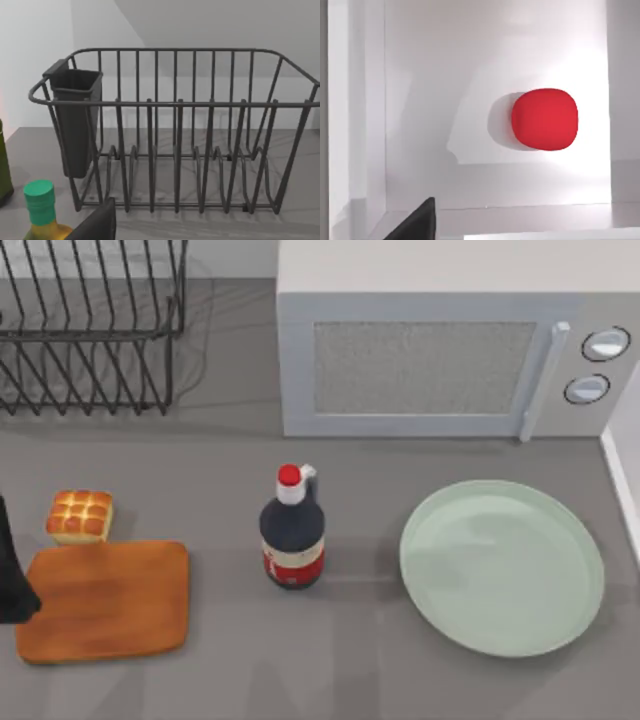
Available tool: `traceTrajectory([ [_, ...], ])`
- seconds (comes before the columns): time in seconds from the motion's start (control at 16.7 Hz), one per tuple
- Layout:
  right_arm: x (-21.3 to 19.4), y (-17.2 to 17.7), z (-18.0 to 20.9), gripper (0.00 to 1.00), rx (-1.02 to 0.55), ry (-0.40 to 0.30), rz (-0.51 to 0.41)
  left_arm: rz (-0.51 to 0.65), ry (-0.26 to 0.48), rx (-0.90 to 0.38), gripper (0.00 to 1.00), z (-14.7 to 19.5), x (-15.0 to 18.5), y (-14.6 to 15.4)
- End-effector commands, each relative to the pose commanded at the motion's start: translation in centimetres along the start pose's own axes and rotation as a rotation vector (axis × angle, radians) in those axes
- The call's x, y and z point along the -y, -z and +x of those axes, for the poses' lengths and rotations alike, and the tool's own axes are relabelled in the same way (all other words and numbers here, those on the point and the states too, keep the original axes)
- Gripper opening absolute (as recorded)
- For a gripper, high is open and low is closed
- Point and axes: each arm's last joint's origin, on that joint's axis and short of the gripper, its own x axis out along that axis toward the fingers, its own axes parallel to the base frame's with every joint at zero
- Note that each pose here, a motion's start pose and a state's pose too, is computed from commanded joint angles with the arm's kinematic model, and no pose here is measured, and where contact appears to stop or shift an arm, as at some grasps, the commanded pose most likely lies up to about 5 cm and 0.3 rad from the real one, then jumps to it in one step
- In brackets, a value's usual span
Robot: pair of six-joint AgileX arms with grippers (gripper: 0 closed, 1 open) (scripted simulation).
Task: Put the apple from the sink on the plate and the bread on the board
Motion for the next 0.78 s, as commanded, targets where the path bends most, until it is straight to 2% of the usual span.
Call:
traceTrajectory([
  [0.18,2.1,-2.5,4.8,1.0,-0.201,-0.041,-0.001,0.0,0.0,0.0,1.0,0.0,0.0,0.0],
  [0.42,4.0,-3.8,9.8,1.0,-0.377,-0.092,0.001,0.0,0.0,0.0,1.0,0.0,0.0,0.0],
  [0.78,4.6,-4.0,11.3,1.0,-0.425,-0.108,0.003,0.0,0.0,0.0,1.0,0.0,0.0,0.0],
])
